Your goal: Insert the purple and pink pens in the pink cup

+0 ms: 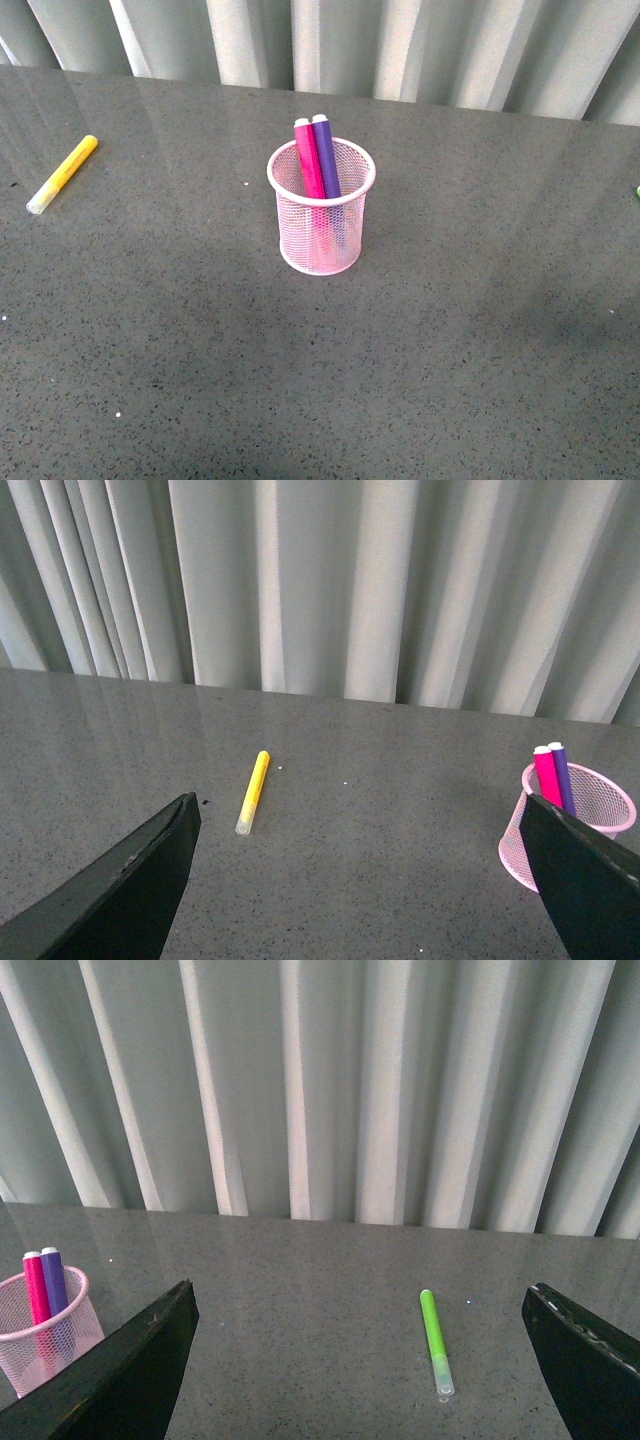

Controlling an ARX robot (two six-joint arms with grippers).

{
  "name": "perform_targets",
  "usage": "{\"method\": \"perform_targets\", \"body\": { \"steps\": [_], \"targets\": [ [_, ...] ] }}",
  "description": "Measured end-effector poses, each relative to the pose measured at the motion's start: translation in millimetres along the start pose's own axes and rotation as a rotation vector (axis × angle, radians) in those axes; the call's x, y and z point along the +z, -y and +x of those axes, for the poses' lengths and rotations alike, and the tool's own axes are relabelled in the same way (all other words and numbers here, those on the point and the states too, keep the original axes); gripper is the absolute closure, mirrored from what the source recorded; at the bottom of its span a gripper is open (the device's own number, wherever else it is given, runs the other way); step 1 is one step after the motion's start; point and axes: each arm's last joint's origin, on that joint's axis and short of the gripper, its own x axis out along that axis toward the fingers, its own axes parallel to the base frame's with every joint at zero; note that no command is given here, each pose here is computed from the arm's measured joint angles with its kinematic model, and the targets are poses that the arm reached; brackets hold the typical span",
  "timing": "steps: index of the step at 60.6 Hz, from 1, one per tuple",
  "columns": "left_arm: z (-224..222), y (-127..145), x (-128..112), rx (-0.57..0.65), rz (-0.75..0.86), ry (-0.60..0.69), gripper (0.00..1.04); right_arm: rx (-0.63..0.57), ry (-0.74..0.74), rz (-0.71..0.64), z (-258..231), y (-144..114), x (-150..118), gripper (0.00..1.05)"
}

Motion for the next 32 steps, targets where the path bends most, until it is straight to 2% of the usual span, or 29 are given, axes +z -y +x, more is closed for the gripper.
{"method": "perform_targets", "body": {
  "steps": [32],
  "targets": [
    [0.0,0.0,0.0,0.000,0.000,0.000,0.07,0.000,0.000,0.000,0.0,0.0,0.0,0.07]
  ]
}}
